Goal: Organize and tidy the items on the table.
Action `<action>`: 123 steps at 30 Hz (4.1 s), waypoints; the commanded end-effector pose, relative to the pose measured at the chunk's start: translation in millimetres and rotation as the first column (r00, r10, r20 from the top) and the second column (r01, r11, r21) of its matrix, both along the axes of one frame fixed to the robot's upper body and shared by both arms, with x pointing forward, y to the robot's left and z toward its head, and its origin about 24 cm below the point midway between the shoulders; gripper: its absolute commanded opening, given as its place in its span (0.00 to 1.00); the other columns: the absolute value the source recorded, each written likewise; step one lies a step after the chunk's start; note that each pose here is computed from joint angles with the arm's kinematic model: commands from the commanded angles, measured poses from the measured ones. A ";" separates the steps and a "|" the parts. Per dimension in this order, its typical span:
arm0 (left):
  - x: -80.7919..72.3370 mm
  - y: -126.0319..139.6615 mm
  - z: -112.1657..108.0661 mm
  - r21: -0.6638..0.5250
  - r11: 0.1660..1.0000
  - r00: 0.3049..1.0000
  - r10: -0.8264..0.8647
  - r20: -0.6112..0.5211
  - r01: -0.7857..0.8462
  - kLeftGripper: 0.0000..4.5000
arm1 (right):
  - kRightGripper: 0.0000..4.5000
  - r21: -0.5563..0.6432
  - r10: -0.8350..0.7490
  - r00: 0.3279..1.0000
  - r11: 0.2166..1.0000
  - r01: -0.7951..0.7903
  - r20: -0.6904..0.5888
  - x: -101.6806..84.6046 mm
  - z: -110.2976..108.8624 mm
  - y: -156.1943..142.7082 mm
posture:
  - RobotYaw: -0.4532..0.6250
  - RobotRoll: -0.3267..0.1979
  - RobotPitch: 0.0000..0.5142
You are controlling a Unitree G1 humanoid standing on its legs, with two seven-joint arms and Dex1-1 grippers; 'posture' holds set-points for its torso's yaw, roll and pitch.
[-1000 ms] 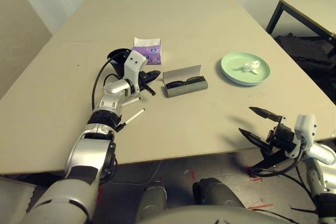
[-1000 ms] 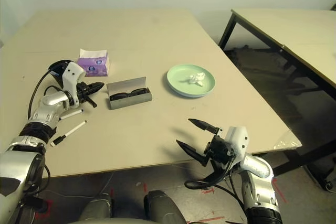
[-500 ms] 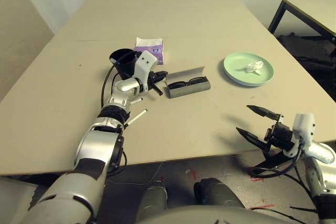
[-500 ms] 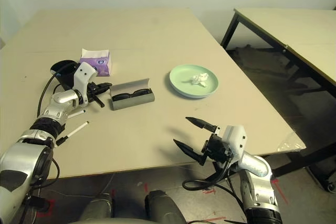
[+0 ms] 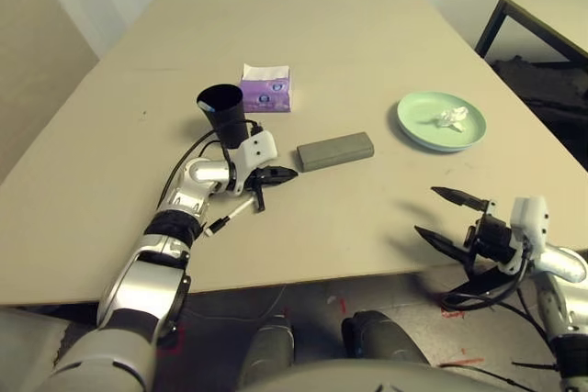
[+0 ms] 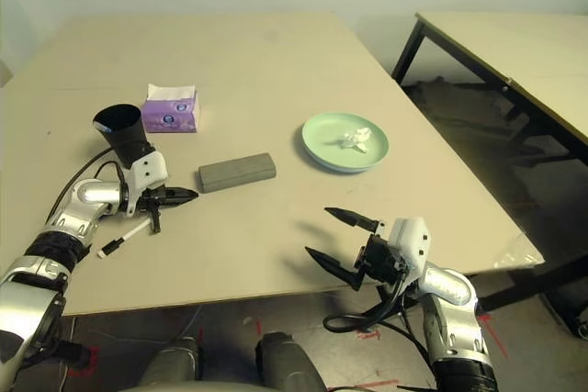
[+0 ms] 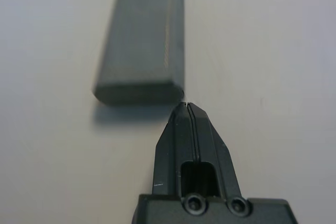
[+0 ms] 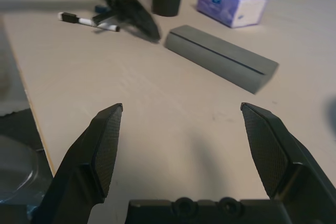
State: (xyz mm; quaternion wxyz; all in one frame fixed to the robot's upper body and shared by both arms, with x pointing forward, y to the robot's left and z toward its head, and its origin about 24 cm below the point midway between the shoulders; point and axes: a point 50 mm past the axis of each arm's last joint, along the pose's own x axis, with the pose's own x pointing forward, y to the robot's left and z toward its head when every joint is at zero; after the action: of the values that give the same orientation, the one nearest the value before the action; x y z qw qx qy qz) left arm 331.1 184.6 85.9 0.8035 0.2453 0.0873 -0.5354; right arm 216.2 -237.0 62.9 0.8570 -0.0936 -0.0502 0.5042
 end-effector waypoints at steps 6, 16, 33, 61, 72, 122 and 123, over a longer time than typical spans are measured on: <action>-29.4 3.3 61.7 -0.050 0.997 0.997 0.063 -0.050 -0.066 0.53 | 1.00 -0.050 0.211 0.977 0.976 -0.211 -0.011 -1.8 5.3 18.9 | 0.34 0.62 0.19; -64.1 26.0 116.6 0.133 0.983 0.979 0.147 -0.140 -0.129 1.00 | 1.00 -0.031 0.369 0.929 0.929 -0.368 0.019 2.0 18.7 56.7 | 0.36 0.62 0.23; -79.9 38.4 66.6 0.538 0.834 0.865 0.358 -0.352 -0.126 1.00 | 1.00 -0.063 0.474 0.881 0.879 -0.473 -0.001 -2.2 16.2 81.1 | 0.34 0.62 0.19; -57.5 54.9 77.6 0.410 0.887 0.933 0.309 -0.185 -0.212 0.01 | 1.00 -0.062 0.435 0.900 0.899 -0.433 0.012 6.4 23.0 79.9 | 0.36 0.62 0.20; -76.9 68.4 94.7 -0.085 0.888 0.889 0.441 -0.127 -0.453 0.01 | 1.00 0.044 0.000 0.995 0.999 0.005 -0.097 27.1 22.3 63.5 | 0.40 0.62 0.22; 29.9 58.4 127.1 -0.723 0.538 0.610 0.766 0.203 -0.434 0.01 | 1.00 0.047 -0.003 0.998 0.999 0.005 -0.061 33.4 26.3 67.2 | 0.38 0.62 0.15; 30.0 58.3 124.6 -0.724 0.534 0.612 0.766 0.196 -0.437 0.01 | 1.00 0.046 -0.003 0.998 0.999 0.006 -0.060 33.5 27.2 67.4 | 0.38 0.62 0.15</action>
State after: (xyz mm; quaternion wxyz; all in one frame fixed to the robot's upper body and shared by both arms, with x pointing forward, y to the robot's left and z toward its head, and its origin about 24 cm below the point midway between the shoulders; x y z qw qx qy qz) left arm 359.7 246.6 216.7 0.9663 0.0498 -0.2223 -0.1197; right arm 251.4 -167.9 90.1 0.8597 -0.0559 -0.0426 0.5059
